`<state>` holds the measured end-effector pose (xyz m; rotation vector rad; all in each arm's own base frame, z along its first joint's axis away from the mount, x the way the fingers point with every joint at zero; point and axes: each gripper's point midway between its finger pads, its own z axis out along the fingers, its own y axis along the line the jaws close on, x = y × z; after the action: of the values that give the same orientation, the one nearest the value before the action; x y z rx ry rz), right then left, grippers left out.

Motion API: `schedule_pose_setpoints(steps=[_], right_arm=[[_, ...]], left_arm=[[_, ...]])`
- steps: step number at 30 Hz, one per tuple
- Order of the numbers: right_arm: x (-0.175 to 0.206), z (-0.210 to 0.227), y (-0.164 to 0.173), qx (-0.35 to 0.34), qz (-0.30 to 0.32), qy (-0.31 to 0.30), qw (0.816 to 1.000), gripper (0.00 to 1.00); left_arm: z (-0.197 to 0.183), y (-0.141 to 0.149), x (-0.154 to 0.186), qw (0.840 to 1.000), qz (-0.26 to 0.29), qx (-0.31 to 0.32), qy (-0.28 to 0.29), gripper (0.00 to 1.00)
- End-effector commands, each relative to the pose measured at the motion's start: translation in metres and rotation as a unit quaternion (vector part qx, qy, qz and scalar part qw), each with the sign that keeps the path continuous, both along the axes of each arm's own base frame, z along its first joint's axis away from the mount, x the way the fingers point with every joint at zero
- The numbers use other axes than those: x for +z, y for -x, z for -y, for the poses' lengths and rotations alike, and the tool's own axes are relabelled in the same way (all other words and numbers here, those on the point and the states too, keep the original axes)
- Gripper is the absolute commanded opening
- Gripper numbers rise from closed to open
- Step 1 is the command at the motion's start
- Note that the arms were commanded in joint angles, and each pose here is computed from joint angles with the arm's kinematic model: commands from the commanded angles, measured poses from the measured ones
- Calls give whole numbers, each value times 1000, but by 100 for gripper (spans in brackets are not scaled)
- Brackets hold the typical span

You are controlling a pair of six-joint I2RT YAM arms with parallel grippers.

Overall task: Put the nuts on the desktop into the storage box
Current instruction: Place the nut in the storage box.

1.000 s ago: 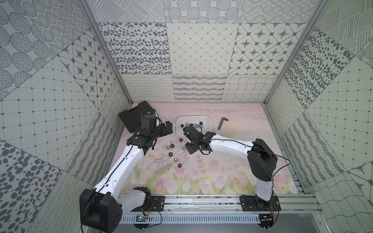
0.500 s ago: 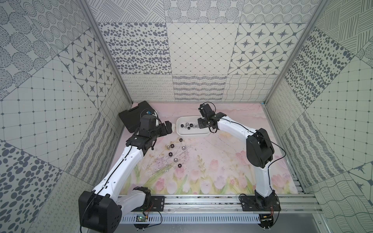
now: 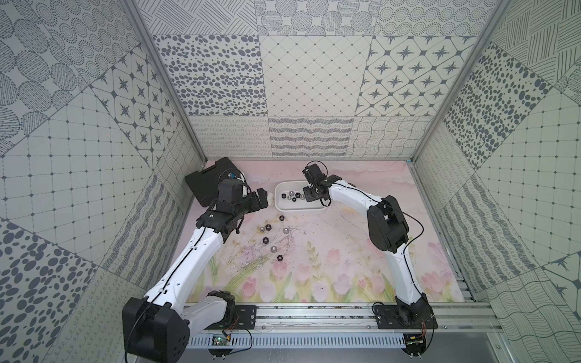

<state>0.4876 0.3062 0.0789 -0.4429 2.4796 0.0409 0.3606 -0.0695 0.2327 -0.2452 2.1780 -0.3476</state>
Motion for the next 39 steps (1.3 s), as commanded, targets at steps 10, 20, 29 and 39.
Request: schedule_pose_setpoints(steps=[10, 20, 29, 39], right_arm=[[-8, -28, -31, 13, 24, -13, 1000, 20], [-24, -27, -34, 12, 15, -2, 1000, 29], [-4, -30, -37, 12, 33, -11, 999, 49], [83, -67, 9, 82, 76, -63, 992, 50]], left_arm=[[-2, -1, -7, 1000, -8, -2, -18, 99], [-1, -5, -11, 1000, -11, -4, -20, 99], [0, -7, -13, 1000, -14, -6, -21, 99], [0, -5, -13, 1000, -14, -7, -18, 99]])
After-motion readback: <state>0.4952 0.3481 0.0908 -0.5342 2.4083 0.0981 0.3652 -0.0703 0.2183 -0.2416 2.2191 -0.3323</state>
